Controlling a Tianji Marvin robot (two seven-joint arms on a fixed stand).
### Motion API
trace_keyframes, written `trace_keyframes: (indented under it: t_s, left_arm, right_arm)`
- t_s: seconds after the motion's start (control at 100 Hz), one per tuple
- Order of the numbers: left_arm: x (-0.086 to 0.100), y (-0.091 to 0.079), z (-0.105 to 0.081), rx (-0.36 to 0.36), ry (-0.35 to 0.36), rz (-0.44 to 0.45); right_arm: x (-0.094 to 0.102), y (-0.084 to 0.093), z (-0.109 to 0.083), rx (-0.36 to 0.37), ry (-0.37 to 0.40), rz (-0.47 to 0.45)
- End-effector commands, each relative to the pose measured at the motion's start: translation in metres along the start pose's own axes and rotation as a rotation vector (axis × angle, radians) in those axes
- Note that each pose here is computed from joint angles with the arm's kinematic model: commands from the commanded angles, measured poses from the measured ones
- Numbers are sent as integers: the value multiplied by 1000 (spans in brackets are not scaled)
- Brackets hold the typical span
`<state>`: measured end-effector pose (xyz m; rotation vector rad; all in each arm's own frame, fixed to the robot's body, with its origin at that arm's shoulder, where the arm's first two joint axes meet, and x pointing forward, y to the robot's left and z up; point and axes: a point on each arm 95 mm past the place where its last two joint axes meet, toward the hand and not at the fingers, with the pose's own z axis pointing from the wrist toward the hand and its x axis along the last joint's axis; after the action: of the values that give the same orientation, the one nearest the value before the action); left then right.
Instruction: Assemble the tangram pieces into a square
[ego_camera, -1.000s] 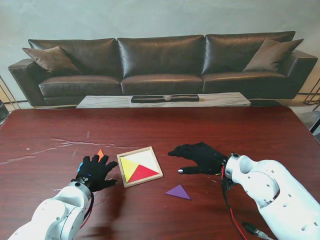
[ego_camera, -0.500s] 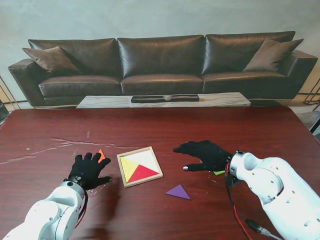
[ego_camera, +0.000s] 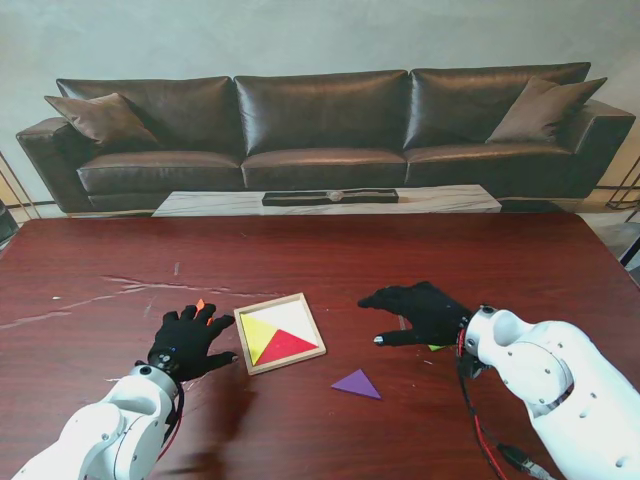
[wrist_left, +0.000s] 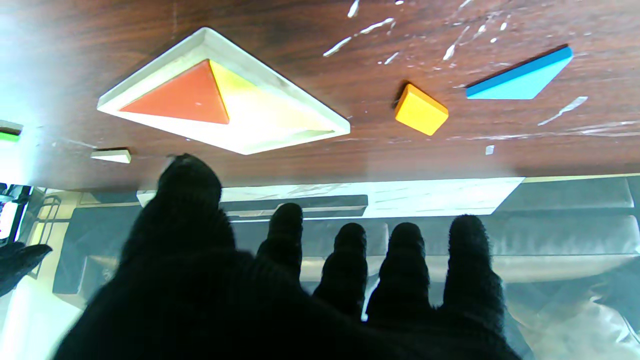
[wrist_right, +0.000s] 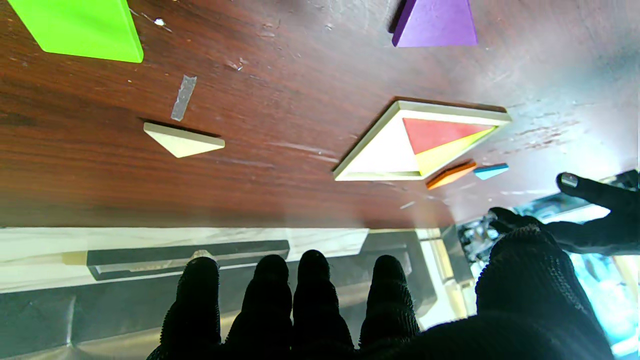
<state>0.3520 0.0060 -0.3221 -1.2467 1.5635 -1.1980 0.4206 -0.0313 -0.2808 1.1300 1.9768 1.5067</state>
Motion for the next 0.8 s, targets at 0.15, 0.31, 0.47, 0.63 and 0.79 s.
trace_keyframes:
  t_s: [0.15,0.31,0.47,0.63,0.79]
  left_arm:
    - [7,8,3,29,18,-43]
    - [7,12,4,30,39,-58]
    - [8,16,5,23,54,-72]
    - [9,17,4,24,68,-87]
    - [11,15,-1,32,90,-84]
  right_arm:
    - [18,-13,-4,0,9,-20]
    - [26,-27,-5,21,4,-27]
    - [38,-42,-5,24,-15,-51]
    - [52,-54,-2,18,-56,-56]
    - [68,-61,2,13,-93,-53]
